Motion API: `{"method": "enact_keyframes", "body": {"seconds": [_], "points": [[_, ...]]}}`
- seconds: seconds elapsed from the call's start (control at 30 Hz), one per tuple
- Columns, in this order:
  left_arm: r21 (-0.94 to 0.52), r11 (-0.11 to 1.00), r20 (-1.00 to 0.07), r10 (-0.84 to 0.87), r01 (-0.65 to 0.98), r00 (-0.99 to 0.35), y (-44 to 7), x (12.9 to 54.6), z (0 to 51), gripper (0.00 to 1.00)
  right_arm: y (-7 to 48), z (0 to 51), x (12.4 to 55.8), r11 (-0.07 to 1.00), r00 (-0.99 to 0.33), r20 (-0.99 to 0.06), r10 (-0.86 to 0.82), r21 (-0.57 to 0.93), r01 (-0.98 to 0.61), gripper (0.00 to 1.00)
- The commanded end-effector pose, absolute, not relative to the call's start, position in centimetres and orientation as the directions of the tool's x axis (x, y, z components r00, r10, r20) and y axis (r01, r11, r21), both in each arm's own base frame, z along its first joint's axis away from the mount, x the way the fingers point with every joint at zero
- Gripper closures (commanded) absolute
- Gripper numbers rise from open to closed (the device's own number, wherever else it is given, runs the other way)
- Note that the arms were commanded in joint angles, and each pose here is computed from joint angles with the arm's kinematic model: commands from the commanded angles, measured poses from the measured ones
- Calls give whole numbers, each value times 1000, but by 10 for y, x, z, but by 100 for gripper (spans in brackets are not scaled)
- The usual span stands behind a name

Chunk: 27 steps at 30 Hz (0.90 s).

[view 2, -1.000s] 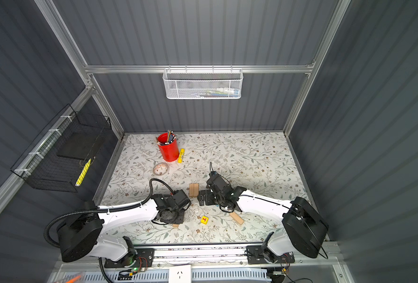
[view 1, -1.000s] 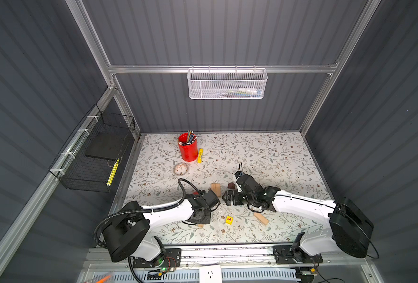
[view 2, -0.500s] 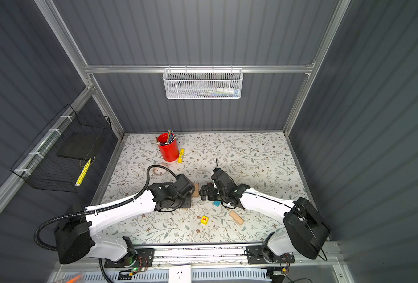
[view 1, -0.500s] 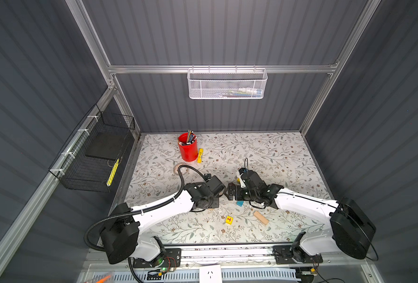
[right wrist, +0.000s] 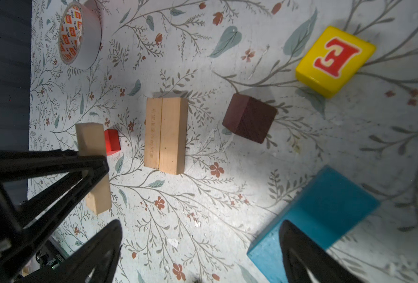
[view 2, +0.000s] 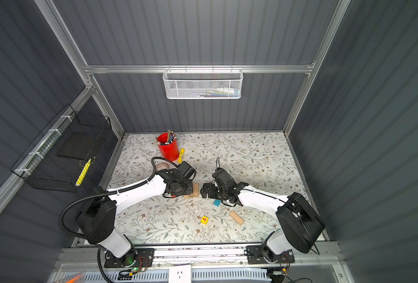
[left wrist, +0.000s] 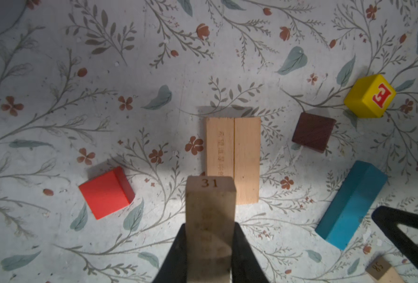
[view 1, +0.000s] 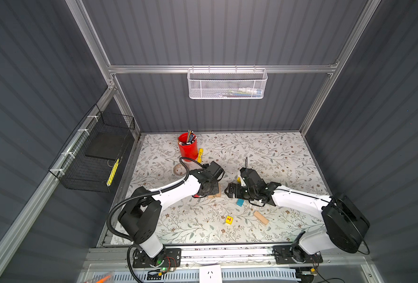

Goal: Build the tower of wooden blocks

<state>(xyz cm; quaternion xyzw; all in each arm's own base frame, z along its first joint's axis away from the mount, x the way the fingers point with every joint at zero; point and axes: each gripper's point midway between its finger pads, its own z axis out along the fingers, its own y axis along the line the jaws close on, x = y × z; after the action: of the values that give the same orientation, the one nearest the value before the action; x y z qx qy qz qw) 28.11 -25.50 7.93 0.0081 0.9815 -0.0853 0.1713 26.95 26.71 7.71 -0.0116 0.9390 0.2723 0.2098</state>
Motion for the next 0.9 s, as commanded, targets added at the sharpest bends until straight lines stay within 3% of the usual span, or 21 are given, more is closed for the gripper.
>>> {"method": "enact_keyframes", "body": {"seconds": [0.0, 0.87], "points": [[-156, 983, -334, 40, 98, -942, -266, 291, 80, 89, 274, 87, 280, 839, -904, -410, 120, 529, -128, 1], [-129, 989, -286, 39, 78, -958, -278, 305, 46, 86, 272, 85, 285, 845, -905, -406, 126, 523, -117, 1]]}}
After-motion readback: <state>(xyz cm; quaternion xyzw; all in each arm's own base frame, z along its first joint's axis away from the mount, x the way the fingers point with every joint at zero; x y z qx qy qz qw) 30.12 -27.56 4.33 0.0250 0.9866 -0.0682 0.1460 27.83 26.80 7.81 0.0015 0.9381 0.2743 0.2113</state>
